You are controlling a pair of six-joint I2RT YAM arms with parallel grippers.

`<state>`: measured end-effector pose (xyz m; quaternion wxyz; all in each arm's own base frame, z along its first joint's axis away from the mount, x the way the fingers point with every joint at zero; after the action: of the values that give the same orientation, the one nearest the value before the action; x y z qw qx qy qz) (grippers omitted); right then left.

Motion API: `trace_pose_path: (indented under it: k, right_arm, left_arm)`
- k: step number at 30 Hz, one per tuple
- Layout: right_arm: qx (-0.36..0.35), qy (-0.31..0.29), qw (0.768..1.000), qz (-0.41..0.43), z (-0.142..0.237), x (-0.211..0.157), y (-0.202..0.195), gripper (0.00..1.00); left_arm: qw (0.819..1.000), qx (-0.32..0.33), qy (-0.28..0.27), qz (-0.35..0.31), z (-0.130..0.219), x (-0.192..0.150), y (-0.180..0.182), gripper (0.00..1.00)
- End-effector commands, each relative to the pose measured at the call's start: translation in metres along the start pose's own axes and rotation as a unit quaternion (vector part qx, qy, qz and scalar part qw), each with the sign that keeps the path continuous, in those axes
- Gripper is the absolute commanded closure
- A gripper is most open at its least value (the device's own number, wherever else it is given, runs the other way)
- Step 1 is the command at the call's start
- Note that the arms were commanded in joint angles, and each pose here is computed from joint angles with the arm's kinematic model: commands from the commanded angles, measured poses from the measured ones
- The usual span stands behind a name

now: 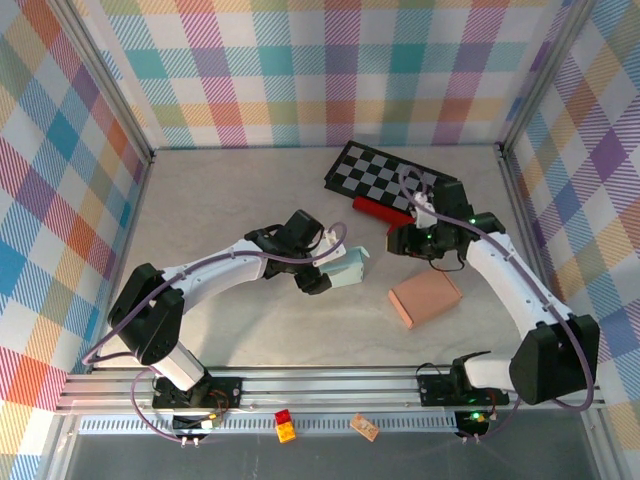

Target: Fold the paper box

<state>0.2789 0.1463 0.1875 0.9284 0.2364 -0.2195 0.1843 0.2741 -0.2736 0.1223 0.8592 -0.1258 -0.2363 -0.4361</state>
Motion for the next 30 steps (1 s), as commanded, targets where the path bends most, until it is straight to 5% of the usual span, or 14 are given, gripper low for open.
trace_pose_path:
  k: [1,17,30]
  right_arm:
    - [0.003,-0.006,0.986,0.168,-0.011,0.014,0.011,0.51]
    - [0.025,0.056,0.963,0.261,-0.053,0.013,0.037,0.54]
    - [0.011,0.071,0.960,0.270,-0.059,0.012,0.039,0.73]
  left_arm:
    - [1.000,-0.010,-0.003,0.014,0.005,0.005,0.001,0.25]
    - [1.000,-0.014,0.004,0.016,0.007,0.004,0.001,0.26]
    - [1.000,-0.014,0.005,0.019,0.007,0.004,0.001,0.26]
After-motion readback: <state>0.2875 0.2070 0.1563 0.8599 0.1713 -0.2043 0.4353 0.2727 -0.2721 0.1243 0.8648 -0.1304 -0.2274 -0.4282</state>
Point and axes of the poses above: each hand's point on the last joint's axis, 136 mm out from that joint toward the fingers, its own z axis back along the fingers, its own y axis along the line the jaws close on, x = y × z, the point moved 2 cm from there along z, back along the fingers, and after that the axes turned 14 degrees about z, right-handed, at the moved point
